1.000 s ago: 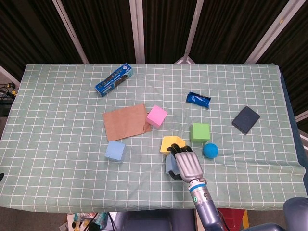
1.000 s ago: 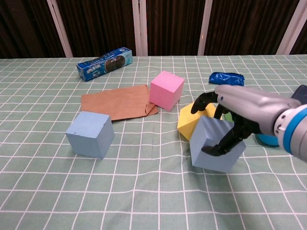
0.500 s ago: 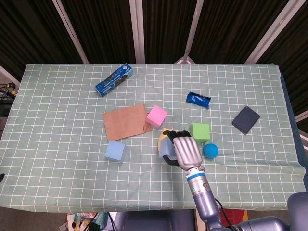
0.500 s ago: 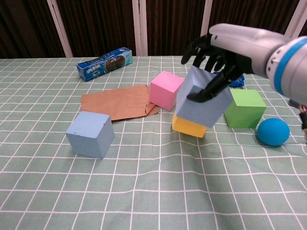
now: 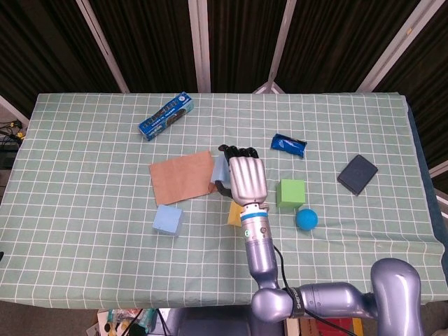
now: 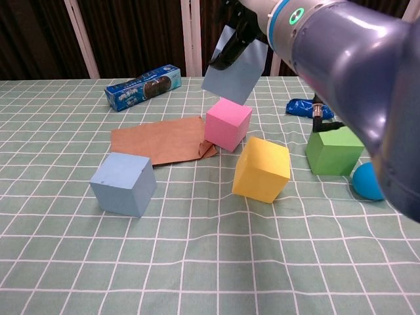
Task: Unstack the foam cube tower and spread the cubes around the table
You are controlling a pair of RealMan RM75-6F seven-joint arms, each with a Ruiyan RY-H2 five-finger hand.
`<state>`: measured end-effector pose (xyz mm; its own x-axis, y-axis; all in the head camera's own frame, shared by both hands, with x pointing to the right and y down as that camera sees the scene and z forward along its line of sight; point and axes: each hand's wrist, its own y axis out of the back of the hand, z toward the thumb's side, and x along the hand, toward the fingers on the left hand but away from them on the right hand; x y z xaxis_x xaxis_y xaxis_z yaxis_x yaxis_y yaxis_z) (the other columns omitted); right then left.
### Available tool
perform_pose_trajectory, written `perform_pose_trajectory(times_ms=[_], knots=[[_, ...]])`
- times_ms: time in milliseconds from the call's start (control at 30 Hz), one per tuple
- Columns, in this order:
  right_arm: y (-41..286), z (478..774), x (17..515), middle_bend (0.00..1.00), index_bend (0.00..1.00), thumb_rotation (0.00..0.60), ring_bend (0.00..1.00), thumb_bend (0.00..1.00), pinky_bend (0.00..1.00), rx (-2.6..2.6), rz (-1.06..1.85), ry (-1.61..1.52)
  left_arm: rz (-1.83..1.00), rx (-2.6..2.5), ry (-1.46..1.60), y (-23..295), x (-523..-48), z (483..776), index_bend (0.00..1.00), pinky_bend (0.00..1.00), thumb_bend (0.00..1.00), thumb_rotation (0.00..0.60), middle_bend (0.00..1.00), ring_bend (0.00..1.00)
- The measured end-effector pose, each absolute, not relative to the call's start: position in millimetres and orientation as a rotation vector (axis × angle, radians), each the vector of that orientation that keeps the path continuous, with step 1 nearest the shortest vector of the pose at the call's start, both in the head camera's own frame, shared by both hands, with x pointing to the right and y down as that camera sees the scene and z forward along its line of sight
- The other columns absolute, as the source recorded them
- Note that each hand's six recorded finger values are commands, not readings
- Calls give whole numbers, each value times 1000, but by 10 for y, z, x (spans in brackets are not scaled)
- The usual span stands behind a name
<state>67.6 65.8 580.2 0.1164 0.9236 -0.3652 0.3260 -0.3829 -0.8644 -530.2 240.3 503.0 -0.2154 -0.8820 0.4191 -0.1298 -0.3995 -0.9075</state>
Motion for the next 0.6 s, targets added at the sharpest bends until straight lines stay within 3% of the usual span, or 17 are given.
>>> perform_pose_trajectory(times_ms=[267, 367, 433, 533, 600], knots=[[263, 6081, 889, 811, 294, 600, 729, 312, 245, -1627, 1315, -1238, -1688, -1435, 1213, 2414, -5300, 5039, 122, 17, 305, 600, 0, 0], [87, 6177, 1089, 781, 294, 600, 646, 312, 197, -1561, 1340, -1255, -1691, -1430, 1204, 2423, -5284, 5047, 122, 17, 305, 600, 0, 0], [-14, 6248, 1268, 686, 277, 600, 549, 313, 152, -1526, 1372, -1263, -1684, -1439, 1194, 2441, -5252, 5047, 122, 17, 305, 600, 0, 0], [-76, 6343, 1394, 141, 121, 600, 141, 265, 10, -1555, 1391, -1259, -1678, -1442, 1191, 2469, -5231, 5033, 122, 17, 304, 600, 0, 0], [-97, 6410, 1475, 34, 65, 600, 74, 207, 0, -1561, 1412, -1248, -1672, -1442, 1196, 2478, -5228, 5017, 122, 17, 305, 600, 0, 0]])
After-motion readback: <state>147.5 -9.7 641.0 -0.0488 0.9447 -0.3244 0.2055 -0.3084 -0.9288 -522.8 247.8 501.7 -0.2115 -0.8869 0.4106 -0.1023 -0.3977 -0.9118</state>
